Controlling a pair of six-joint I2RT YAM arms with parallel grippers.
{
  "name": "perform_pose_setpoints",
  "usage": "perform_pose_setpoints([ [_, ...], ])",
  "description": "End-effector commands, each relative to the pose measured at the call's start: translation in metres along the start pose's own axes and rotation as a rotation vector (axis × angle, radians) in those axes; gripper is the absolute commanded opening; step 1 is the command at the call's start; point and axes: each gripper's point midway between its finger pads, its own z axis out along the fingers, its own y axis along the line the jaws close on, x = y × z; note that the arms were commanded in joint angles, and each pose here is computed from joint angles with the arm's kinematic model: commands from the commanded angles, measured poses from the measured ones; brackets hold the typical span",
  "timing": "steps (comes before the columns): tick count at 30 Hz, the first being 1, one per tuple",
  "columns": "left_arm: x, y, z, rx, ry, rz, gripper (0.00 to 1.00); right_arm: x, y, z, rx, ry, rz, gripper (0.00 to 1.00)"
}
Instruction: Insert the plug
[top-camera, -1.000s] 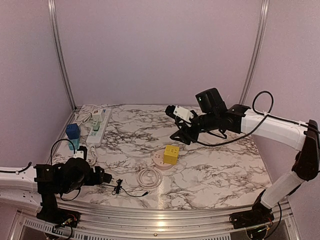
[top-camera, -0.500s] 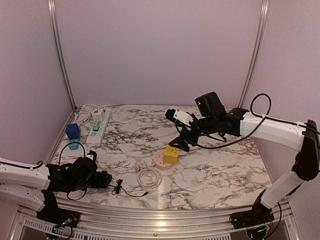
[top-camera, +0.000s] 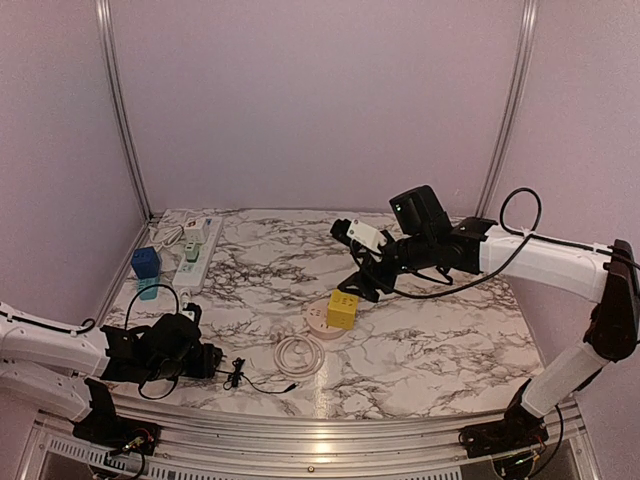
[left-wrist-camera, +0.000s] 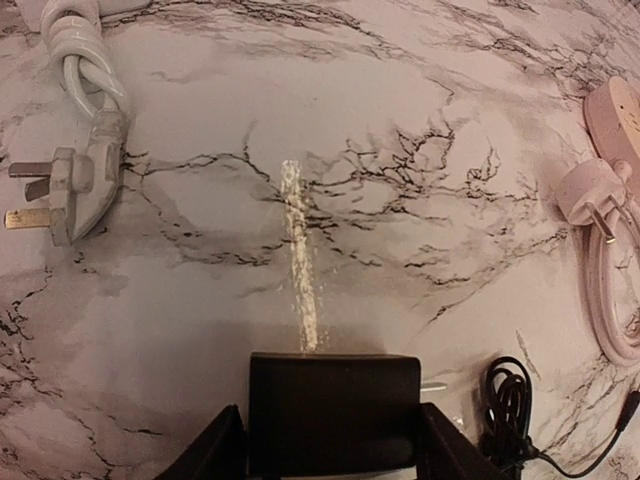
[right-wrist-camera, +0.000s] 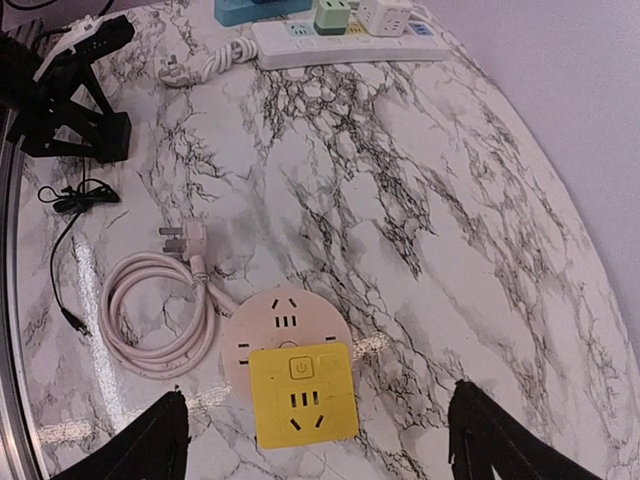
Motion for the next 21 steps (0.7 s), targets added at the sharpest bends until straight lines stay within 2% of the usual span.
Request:
perform_pose_setpoints([
  [1, -0.017, -0.013, -0.003, 0.05, -0.048, -0.001, 0.51, -0.016, 0.005, 0.002, -0.036, -0.049, 0.015, 0.84],
  [5, -0.028, -0.025, -0.01, 0.111, -0.093, 0.01, 0.36, -0.024, 0.012, 0.007, -0.09, -0.088, 0.056, 0.82],
  [8, -0.039, -0.034, -0.018, 0.156, -0.137, 0.023, 0.26, -0.036, 0.018, 0.012, -0.154, -0.13, 0.154, 0.82],
  [15, -0.066, -0.064, -0.048, 0.329, -0.275, 0.098, 0.23, -0.056, 0.044, 0.022, -0.386, -0.208, 0.456, 0.79],
  [21, -0.081, -0.085, -0.074, 0.397, -0.4, 0.227, 0.22, -0.07, 0.083, 0.035, -0.614, -0.235, 0.555, 0.75],
])
